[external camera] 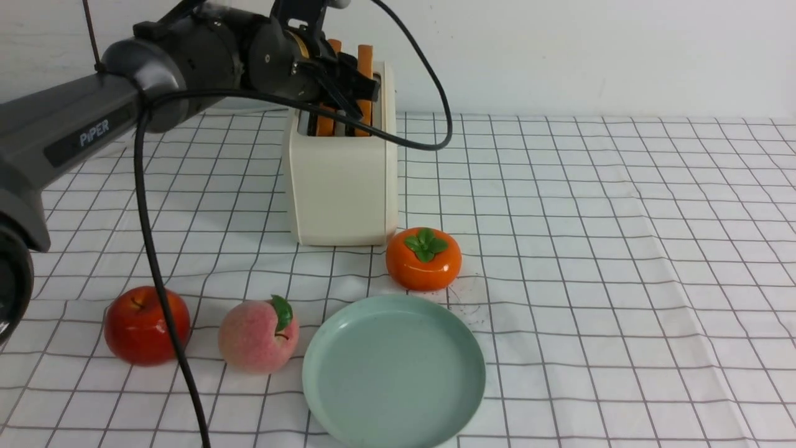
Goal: Take toasted bread from bread machine on white checkered table place on plate.
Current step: 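Reach for a toast slice standing in the toaster with the left gripper, then place the slice of bread on the plate with the left gripper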
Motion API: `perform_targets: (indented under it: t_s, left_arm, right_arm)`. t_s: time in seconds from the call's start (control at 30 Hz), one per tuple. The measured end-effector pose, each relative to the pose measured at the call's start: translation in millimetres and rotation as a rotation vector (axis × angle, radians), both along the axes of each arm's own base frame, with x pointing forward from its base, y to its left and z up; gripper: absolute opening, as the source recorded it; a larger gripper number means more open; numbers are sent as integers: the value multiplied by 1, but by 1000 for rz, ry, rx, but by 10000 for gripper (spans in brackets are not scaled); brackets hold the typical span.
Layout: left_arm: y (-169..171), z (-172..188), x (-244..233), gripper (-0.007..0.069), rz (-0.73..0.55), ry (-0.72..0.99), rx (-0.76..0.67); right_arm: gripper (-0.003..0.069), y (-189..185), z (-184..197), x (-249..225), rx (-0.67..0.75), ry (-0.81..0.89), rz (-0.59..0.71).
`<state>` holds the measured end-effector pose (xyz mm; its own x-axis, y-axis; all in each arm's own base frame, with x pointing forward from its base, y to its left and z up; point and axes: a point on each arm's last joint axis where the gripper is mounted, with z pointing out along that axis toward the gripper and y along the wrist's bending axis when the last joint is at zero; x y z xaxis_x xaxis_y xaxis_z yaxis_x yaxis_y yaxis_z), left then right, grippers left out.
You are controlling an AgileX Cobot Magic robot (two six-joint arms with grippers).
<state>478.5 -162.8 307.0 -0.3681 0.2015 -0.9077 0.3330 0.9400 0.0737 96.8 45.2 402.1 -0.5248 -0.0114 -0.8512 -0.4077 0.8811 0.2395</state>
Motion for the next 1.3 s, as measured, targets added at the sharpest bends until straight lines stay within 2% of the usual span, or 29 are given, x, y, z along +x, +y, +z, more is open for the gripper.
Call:
perform_targets:
  t_s: [0.07, 0.1, 0.13, 0.2, 0.37, 0.47, 0.53, 0.6, 0.63, 0.73, 0.83, 0.9, 1.03, 1.2, 1.3]
  left_arm:
    - [0, -2, 1, 209, -1, -7, 2]
    - [0, -2, 1, 199, -1, -7, 2]
    - [-1, -3, 2, 116, -2, -11, 4]
    - [-1, -3, 2, 95, -2, -12, 5]
    - [1, 8, -2, 102, 4, -30, -17]
    - [5, 39, -15, 102, 5, -83, -38]
    - [13, 85, -38, 102, 6, -168, -69]
    - [20, 116, -57, 102, 7, -217, -86]
    - [28, 145, -80, 102, 11, -245, -99]
    - [46, 189, -133, 102, 19, -206, -118]
    - [57, 204, -171, 102, 11, -101, -134]
    - [61, 202, -198, 102, -18, -12, -154]
    - [55, 169, -223, 102, -121, 149, -228]
    - [31, 73, -235, 102, -311, 422, -433]
    - [24, 27, -229, 102, -314, 485, -518]
  right_arm:
    - [36, 1, 0, 0, 8, 1, 3]
    - [36, 1, 0, 0, 8, 1, 4]
    - [37, 1, 1, 0, 16, 2, 7]
    - [39, 2, 1, 0, 21, 2, 9]
    - [42, 2, 1, -1, 27, 2, 11]
    - [42, 2, 1, -1, 27, 2, 11]
    - [42, 2, 1, 0, 26, -3, 10]
    - [42, 2, 2, 0, 21, -12, 12]
    - [42, 2, 2, 0, 14, -19, 15]
    - [42, 2, 2, 0, 10, -29, 17]
    - [42, 2, 4, 1, 17, -45, 23]
    - [42, 3, 7, 1, 22, -76, 35]
    - [42, 5, 20, 1, 38, -181, 53]
    - [-3, 9, 32, 1, 99, -295, 93]
    - [-14, 13, 33, -2, 127, -293, 135]
